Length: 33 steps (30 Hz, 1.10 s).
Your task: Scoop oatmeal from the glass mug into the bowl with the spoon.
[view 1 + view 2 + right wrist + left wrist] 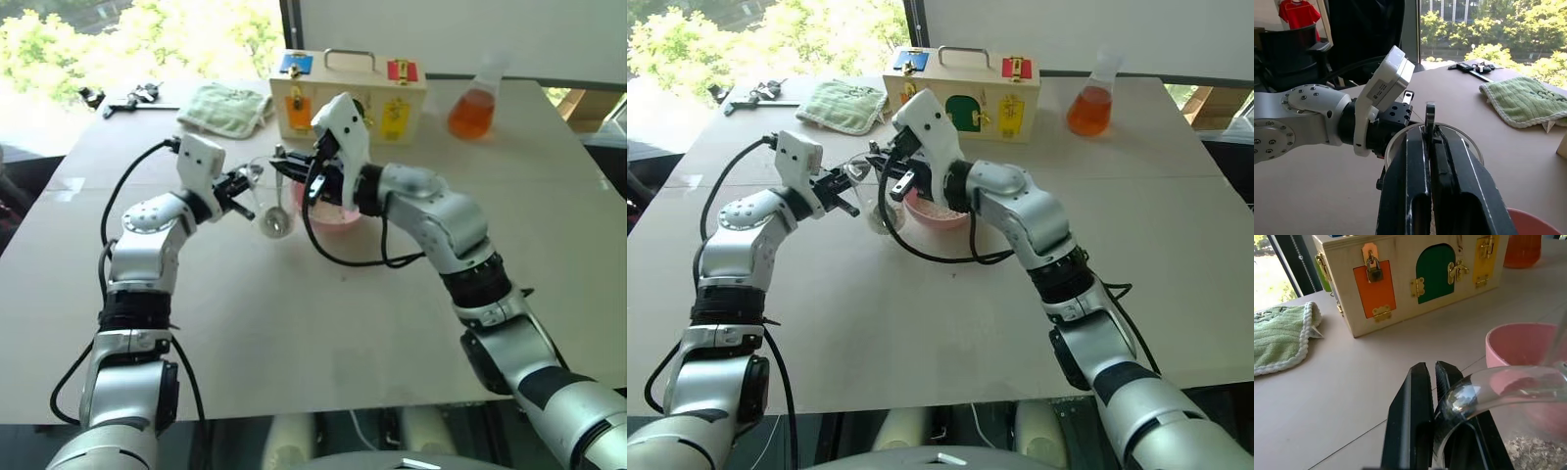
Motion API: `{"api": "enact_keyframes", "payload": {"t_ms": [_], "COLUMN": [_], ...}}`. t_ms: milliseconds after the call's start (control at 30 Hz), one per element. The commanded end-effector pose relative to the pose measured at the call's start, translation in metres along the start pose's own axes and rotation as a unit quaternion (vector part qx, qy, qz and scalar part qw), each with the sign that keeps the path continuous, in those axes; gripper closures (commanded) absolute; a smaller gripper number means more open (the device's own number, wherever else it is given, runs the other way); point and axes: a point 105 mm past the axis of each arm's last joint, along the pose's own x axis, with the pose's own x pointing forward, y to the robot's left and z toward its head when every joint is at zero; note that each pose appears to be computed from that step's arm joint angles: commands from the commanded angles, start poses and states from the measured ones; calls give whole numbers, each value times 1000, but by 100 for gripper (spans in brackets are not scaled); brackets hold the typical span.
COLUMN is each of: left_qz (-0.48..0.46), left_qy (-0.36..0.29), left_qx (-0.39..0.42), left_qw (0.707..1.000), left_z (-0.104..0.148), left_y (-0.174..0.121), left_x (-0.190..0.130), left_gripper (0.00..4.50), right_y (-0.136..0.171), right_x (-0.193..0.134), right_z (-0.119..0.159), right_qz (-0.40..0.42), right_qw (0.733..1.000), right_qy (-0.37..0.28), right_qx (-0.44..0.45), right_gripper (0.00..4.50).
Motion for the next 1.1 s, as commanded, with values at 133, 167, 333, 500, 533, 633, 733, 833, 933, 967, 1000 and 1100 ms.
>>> {"api": "enact_keyframes", "payload": {"t_ms": [133, 167, 333, 500, 533, 633, 733, 833, 933, 967, 1000, 1100], "left_qz": [-24, -24, -26, -23, -21, -19, -17, -13, -14, -14, -14, -15], "left_qy": [11, 14, 12, 14, 12, 9, 7, 6, 12, 14, 16, 20], "left_qx": [58, 60, 53, 52, 51, 55, 57, 56, 56, 55, 55, 53], "left_qw": [998, 998, 998, 998, 998, 998, 998, 998, 998, 998, 998, 998], "left_z": [18, 17, 15, 12, 13, 14, 14, 14, 9, 8, 6, 2], "left_y": [1, 2, 2, 4, 4, 5, 5, 6, 5, 5, 5, 4], "left_x": [-1, -2, -2, -2, -2, -2, -2, -3, -4, -5, -5, -5], "left_gripper": [446, 446, 446, 446, 446, 446, 446, 446, 446, 446, 446, 446], "right_y": [-5, -7, -9, -12, -10, 0, -2, -8, -16, -18, -22, -31], "right_x": [3, 2, 1, 3, 3, 6, 7, 6, 3, 2, 1, -2], "right_z": [5, 5, 3, 7, 4, -9, -19, -21, -7, -3, 5, 20], "right_qz": [-19, -24, -26, -31, -29, -15, -36, -57, -64, -66, -71, -79], "right_qw": [999, 998, 999, 998, 998, 993, 984, 977, 973, 972, 971, 962], "right_qy": [-25, -26, -25, -32, -28, -16, -7, -7, -27, -32, -42, -67], "right_qx": [37, 43, 26, 33, 41, 116, 172, 205, 220, 221, 225, 253], "right_gripper": [450, 450, 450, 450, 450, 450, 450, 450, 450, 450, 450, 450]}}
